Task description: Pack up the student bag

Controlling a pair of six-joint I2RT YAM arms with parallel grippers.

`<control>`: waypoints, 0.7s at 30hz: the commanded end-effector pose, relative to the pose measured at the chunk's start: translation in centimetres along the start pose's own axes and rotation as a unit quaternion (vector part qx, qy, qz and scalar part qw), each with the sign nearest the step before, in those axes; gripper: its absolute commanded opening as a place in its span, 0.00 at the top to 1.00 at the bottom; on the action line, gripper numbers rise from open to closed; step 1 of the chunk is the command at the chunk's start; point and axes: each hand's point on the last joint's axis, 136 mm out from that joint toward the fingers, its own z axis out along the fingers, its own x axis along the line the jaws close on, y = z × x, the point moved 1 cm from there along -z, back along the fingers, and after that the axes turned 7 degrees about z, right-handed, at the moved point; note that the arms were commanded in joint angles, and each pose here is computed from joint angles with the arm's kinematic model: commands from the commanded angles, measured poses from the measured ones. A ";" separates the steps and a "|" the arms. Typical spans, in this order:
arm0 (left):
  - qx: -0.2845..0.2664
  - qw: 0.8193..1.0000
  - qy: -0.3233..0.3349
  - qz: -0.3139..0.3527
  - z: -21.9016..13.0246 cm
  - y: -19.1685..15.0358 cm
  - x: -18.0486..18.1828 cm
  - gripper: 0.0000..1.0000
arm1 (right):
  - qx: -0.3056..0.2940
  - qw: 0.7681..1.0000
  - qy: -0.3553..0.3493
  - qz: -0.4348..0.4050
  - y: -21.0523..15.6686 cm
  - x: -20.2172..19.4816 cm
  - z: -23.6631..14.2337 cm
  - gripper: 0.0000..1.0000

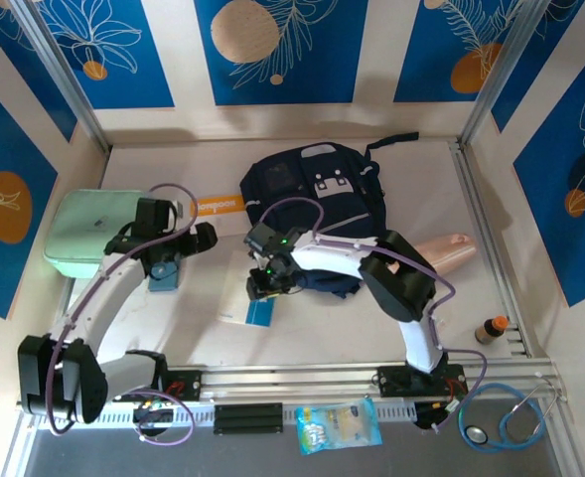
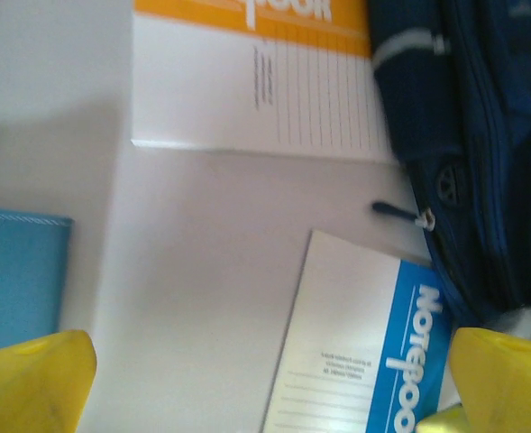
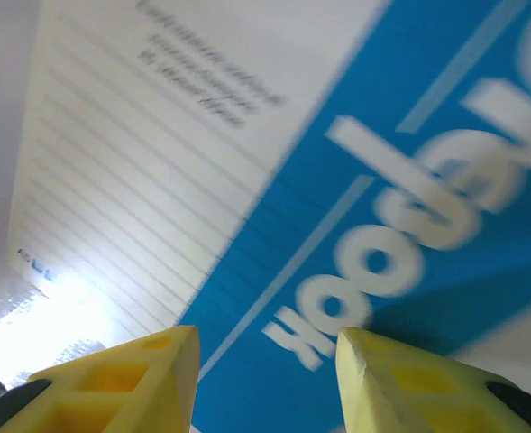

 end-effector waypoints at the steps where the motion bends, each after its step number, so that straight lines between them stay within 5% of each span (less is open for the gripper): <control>1: 0.051 0.997 -0.053 0.005 1.4 -2.5 -1.3 0.00 | -0.079 0.996 0.030 0.017 2.7 0.9 -3.8 0.55; 7: 0.093 0.993 -0.073 0.003 3.9 -5.2 -2.0 0.09 | -0.091 0.993 -0.013 0.073 5.0 -1.0 -2.5 0.55; 13: 0.142 0.987 -0.074 -0.002 6.4 -7.0 -2.1 0.35 | -0.101 0.992 -0.032 0.075 6.8 -1.0 -1.4 0.56; 21: 0.177 0.981 -0.077 -0.013 8.2 -8.7 -2.1 0.50 | -0.068 0.995 -0.029 0.073 6.3 -1.2 1.2 0.56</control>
